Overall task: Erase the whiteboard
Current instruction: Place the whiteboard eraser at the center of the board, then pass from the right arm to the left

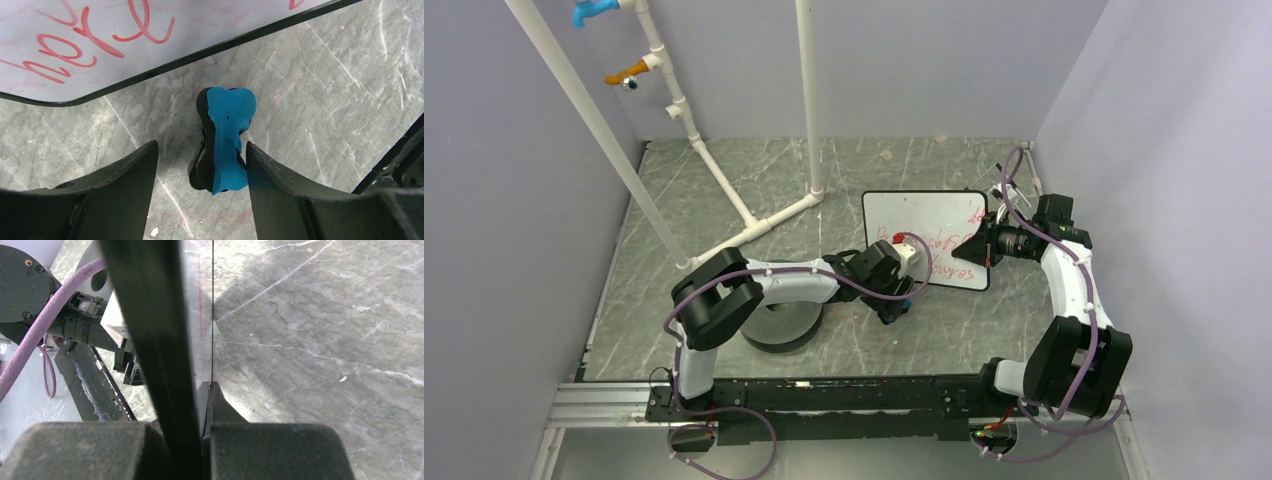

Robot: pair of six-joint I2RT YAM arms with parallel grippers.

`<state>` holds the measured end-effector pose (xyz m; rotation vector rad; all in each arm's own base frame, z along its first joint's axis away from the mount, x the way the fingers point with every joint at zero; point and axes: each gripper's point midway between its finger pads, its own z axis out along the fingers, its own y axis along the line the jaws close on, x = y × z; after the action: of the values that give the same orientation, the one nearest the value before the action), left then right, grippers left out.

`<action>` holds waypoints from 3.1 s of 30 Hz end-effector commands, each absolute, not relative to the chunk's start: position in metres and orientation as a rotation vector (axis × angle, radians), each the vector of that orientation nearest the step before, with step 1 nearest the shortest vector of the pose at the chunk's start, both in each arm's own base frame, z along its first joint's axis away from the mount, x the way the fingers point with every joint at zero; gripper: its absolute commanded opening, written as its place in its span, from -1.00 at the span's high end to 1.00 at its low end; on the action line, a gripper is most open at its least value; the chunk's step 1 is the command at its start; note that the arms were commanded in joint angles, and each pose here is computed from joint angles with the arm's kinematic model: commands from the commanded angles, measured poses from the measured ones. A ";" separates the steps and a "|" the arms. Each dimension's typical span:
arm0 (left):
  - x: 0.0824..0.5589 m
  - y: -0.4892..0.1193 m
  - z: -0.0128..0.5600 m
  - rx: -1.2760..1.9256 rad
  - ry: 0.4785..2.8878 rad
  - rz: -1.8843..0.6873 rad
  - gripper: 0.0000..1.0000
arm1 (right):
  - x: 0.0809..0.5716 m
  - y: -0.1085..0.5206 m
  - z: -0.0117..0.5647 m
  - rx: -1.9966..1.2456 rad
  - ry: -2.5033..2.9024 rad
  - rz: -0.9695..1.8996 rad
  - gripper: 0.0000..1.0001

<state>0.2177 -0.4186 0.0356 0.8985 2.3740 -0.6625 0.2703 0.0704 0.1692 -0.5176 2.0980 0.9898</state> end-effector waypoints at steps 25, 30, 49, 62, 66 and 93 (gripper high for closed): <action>0.319 -0.283 0.228 0.546 1.732 -1.187 -0.99 | 0.275 0.091 0.258 -0.743 1.799 1.034 1.00; 0.324 -0.286 0.249 0.565 1.587 -1.319 -0.99 | 0.262 0.108 0.288 -0.778 1.735 1.153 1.00; 0.301 -0.295 0.312 0.566 1.207 -1.703 -0.64 | 0.242 0.139 0.313 -0.792 1.663 1.335 1.00; 0.304 -0.297 0.329 0.557 1.165 -1.753 0.61 | 0.241 0.142 0.308 -0.796 1.667 1.347 1.00; 0.302 -0.296 0.331 0.566 1.164 -1.755 1.00 | 0.242 0.142 0.305 -0.793 1.674 1.339 1.00; 0.351 -0.278 0.303 0.418 1.318 -1.406 1.00 | 0.315 0.036 0.241 -0.538 1.929 0.891 -0.99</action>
<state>0.3389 -0.2873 0.2821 0.4297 1.4072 -1.5596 0.3056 0.0640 0.2237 -0.5190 1.9771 1.0654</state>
